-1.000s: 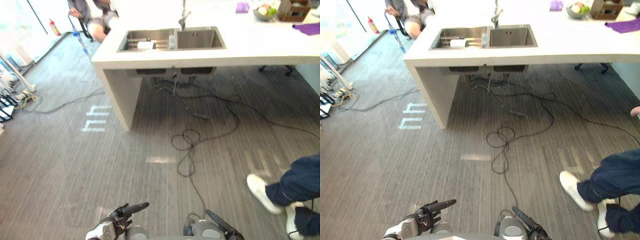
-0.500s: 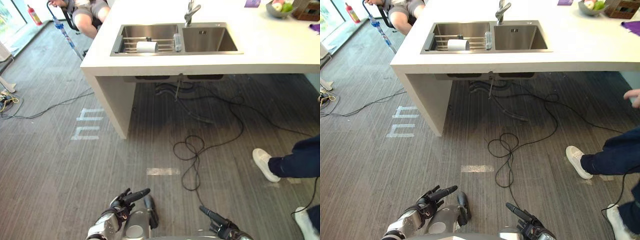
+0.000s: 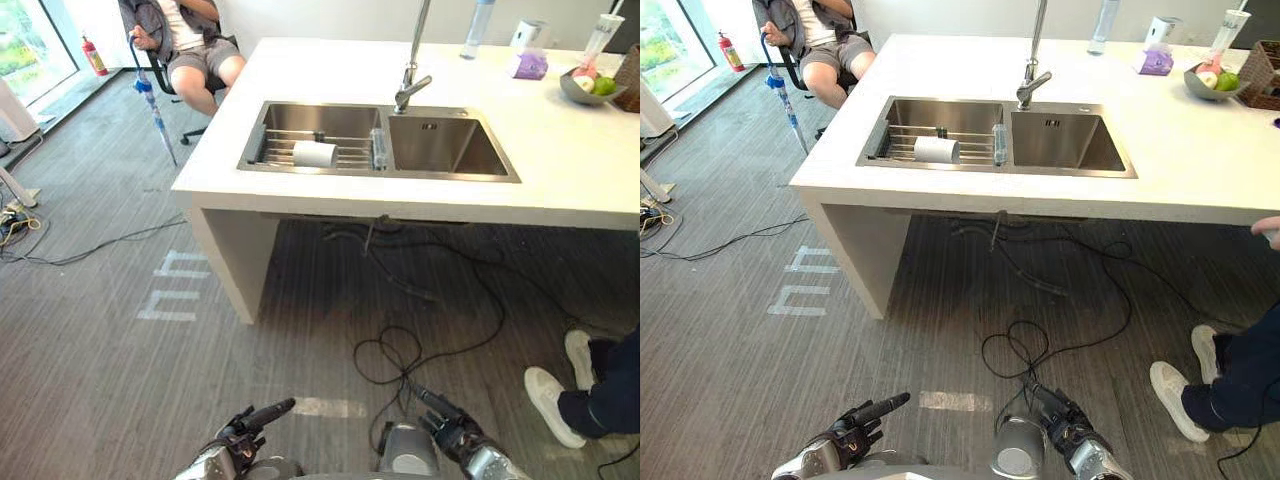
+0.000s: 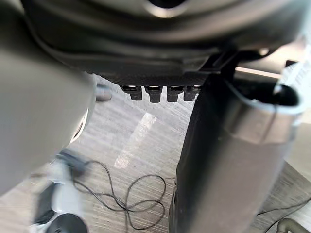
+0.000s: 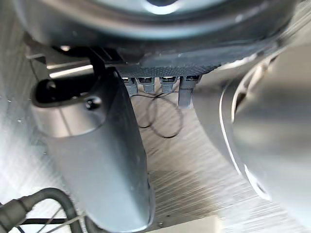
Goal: Walk over to the sink, pick up the cup, carry it to the dishwasher, place the cup inside the dishwasher, then close the dishwasher door
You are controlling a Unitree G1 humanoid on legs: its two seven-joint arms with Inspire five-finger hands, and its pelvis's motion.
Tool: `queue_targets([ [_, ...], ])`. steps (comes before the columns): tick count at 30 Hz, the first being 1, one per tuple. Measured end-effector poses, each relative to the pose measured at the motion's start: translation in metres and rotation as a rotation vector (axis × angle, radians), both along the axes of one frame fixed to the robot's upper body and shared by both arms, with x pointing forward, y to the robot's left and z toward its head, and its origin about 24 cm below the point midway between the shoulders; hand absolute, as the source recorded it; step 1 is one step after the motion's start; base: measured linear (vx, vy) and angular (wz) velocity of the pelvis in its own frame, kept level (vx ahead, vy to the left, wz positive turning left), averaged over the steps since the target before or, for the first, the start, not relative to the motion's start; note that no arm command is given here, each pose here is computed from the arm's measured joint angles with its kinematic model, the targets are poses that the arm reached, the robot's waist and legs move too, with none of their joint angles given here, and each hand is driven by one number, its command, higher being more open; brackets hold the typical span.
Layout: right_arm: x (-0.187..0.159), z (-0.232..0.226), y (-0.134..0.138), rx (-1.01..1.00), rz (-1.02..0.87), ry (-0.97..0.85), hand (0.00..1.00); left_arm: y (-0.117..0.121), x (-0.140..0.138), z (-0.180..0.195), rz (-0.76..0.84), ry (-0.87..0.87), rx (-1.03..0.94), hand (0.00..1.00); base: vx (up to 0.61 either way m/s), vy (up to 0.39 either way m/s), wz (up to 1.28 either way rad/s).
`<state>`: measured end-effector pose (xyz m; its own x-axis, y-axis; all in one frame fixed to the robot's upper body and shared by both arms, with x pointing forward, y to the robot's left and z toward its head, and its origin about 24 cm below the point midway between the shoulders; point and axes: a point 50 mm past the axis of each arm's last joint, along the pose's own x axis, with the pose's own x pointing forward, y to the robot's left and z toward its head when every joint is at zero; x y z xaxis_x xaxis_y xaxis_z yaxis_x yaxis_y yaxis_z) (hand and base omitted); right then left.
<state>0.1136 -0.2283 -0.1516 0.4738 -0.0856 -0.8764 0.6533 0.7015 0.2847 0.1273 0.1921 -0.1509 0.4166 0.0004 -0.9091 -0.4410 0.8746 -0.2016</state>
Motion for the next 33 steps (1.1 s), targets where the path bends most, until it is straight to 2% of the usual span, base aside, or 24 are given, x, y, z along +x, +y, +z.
queue_targets([
  [1,-0.003,-0.002,0.005,0.017,-0.015,0.007,1.00,0.003,0.001,0.001,0.001,0.000,0.005,1.00,0.40,-0.444,0.89],
  [6,-0.013,-0.003,0.001,0.011,-0.063,0.031,1.00,-0.010,0.002,0.000,0.025,0.001,-0.048,1.00,0.26,-0.301,0.23],
  [9,-0.031,-0.011,0.016,0.066,-0.021,0.096,1.00,-0.016,0.004,-0.001,0.042,-0.006,-0.073,1.00,0.13,-0.162,0.01],
  [12,-0.048,-0.014,0.014,0.080,-0.013,0.167,1.00,-0.020,0.006,-0.002,0.048,-0.003,-0.094,1.00,0.08,-0.076,-0.01],
  [18,-0.051,-0.014,0.010,0.088,-0.011,0.175,1.00,-0.017,0.006,-0.002,0.128,-0.041,-0.109,1.00,0.06,0.048,0.16],
  [21,-0.053,-0.014,0.012,0.104,0.000,0.201,1.00,-0.004,0.015,0.004,0.167,-0.120,-0.081,1.00,0.07,-0.011,0.36],
  [27,-0.056,-0.012,0.003,0.073,0.059,0.236,1.00,-0.010,0.019,0.011,0.182,-0.204,-0.129,1.00,0.08,0.115,-0.36],
  [29,-0.052,-0.009,-0.005,0.045,0.059,0.216,1.00,-0.013,0.012,0.008,0.204,-0.180,-0.137,1.00,0.17,0.259,-0.99],
  [33,-0.060,-0.009,-0.004,0.048,0.023,0.212,1.00,-0.019,0.013,0.007,0.190,-0.170,-0.151,1.00,0.19,0.226,-0.21],
])
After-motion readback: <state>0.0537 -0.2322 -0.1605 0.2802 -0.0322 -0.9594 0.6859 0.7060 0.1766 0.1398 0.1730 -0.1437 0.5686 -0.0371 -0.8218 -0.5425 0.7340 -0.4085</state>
